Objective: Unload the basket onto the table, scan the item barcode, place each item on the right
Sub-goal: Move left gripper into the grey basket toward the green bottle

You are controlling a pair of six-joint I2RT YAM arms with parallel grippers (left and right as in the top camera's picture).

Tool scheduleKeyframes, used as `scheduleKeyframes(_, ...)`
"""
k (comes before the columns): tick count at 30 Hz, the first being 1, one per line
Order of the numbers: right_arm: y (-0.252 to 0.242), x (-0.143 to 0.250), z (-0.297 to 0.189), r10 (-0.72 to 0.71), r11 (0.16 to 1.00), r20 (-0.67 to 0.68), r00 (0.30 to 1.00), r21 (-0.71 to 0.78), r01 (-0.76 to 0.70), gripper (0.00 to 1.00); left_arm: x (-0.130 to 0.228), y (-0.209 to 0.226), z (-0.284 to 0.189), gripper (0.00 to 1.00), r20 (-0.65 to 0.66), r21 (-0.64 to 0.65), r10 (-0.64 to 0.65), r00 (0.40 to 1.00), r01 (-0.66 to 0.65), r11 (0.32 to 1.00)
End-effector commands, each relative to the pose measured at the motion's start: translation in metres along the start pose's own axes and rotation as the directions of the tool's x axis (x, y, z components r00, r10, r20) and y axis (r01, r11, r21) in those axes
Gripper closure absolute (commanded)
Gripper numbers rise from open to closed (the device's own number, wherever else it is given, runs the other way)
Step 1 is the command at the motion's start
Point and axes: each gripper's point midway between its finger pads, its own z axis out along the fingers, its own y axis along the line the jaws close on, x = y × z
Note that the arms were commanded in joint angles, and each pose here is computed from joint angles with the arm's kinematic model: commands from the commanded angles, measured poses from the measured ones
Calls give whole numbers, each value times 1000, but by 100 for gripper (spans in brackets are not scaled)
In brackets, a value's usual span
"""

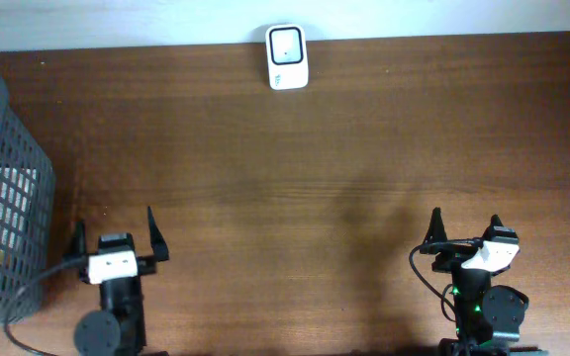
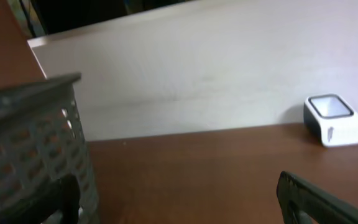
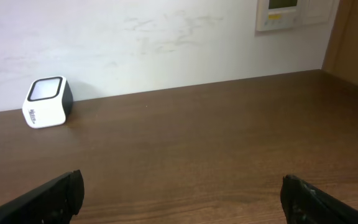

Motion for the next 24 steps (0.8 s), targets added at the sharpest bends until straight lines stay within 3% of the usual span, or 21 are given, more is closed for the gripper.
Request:
scheduleKeyframes(1, -4, 4, 0, 1, 1000, -11, 1000, 19, 0, 2, -46, 7, 12, 1, 13, 0, -16, 1000, 16, 1000)
scheduleKeyframes(7, -4, 4, 0, 1, 1000, -11, 1000, 19, 0, 2, -90, 13, 40, 1, -39, 13, -26, 999, 26, 1000)
scheduleKeyframes(16, -4, 4, 0, 1, 1000, -11, 1000, 19, 0, 2, -116, 4, 94, 1, -297, 112, -5, 955, 40, 993)
scheduleKeyframes(21, -4, 4, 0, 1, 1000, -11, 1000, 19, 0, 2, -114, -22, 127, 1, -436, 251, 8, 900, 113, 962)
scheduleKeyframes(24, -4, 4, 0, 1, 1000, -11, 1000, 19, 0, 2, -102, -38, 140, 1, -566, 317, 25, 824, 190, 929)
